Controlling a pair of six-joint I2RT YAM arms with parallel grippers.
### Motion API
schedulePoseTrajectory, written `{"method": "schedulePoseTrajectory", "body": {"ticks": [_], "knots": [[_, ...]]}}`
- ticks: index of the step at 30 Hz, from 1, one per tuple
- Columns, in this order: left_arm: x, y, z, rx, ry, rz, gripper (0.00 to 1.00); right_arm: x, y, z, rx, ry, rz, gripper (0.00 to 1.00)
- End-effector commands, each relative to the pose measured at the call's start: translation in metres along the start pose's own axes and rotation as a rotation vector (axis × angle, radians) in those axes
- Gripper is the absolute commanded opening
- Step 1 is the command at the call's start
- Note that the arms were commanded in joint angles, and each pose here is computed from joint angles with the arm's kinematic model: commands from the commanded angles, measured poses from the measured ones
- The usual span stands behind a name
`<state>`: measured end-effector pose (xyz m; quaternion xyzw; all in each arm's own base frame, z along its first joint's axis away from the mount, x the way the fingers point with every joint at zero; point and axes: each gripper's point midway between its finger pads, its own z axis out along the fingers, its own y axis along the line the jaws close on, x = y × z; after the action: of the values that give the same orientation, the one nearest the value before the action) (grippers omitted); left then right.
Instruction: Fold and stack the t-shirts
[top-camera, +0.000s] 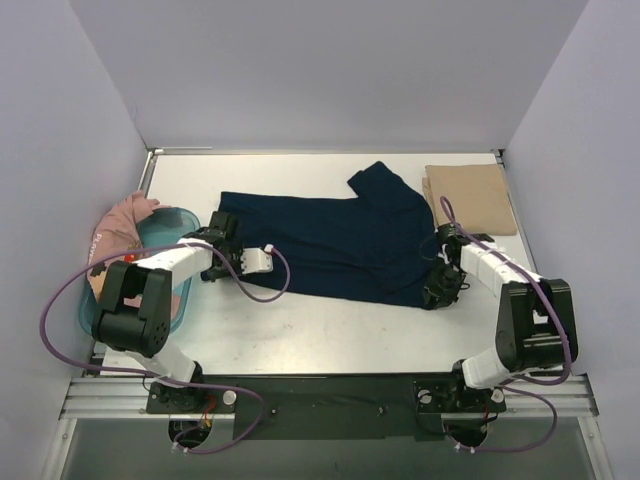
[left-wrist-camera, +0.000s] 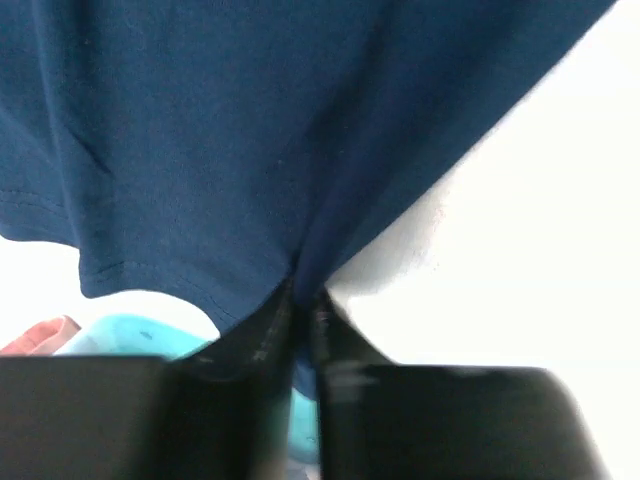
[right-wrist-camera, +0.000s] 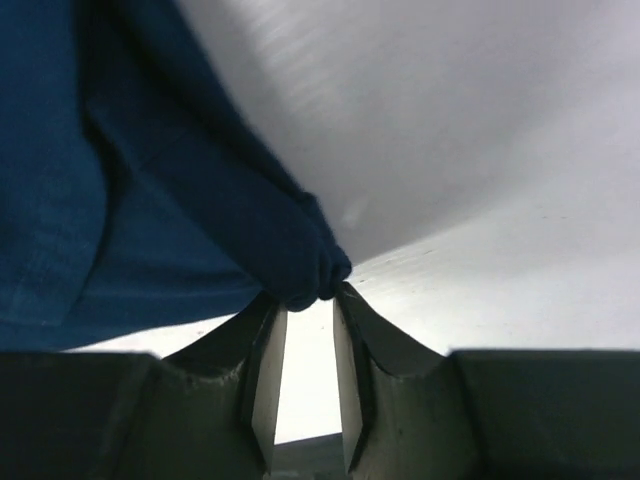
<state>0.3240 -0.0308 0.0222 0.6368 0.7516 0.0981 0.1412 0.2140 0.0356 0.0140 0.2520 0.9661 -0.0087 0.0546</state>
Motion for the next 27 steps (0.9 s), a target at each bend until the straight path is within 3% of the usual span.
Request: {"method": "schedulePoseTrajectory", "body": {"ticks": [1,6,15,19,25,27], "knots": [[0.0,0.012,0.005,-0.056,0.011,0.002,0.0,-0.003,-0.032,0.001,0.097,-0.022,0.056,0.19],[0.016,0.025,-0.011,-0.088,0.076,-0.108,0.0,-0.021,-0.059,-0.016,0.081,-0.072,0.147,0.12],[0.015,0.046,-0.063,-0.122,0.061,-0.222,0.0,-0.041,-0.071,-0.036,0.148,-0.092,0.074,0.13],[0.007,0.036,-0.075,-0.073,0.023,-0.266,0.0,-0.028,-0.045,-0.046,0.007,-0.076,0.058,0.24],[0.012,0.014,-0.078,-0.032,0.034,-0.29,0.0,0.027,-0.014,-0.038,-0.135,-0.016,0.024,0.56],[0.016,0.009,-0.078,-0.029,0.041,-0.289,0.0,0.035,-0.01,-0.024,-0.155,0.018,0.061,0.56]]}}
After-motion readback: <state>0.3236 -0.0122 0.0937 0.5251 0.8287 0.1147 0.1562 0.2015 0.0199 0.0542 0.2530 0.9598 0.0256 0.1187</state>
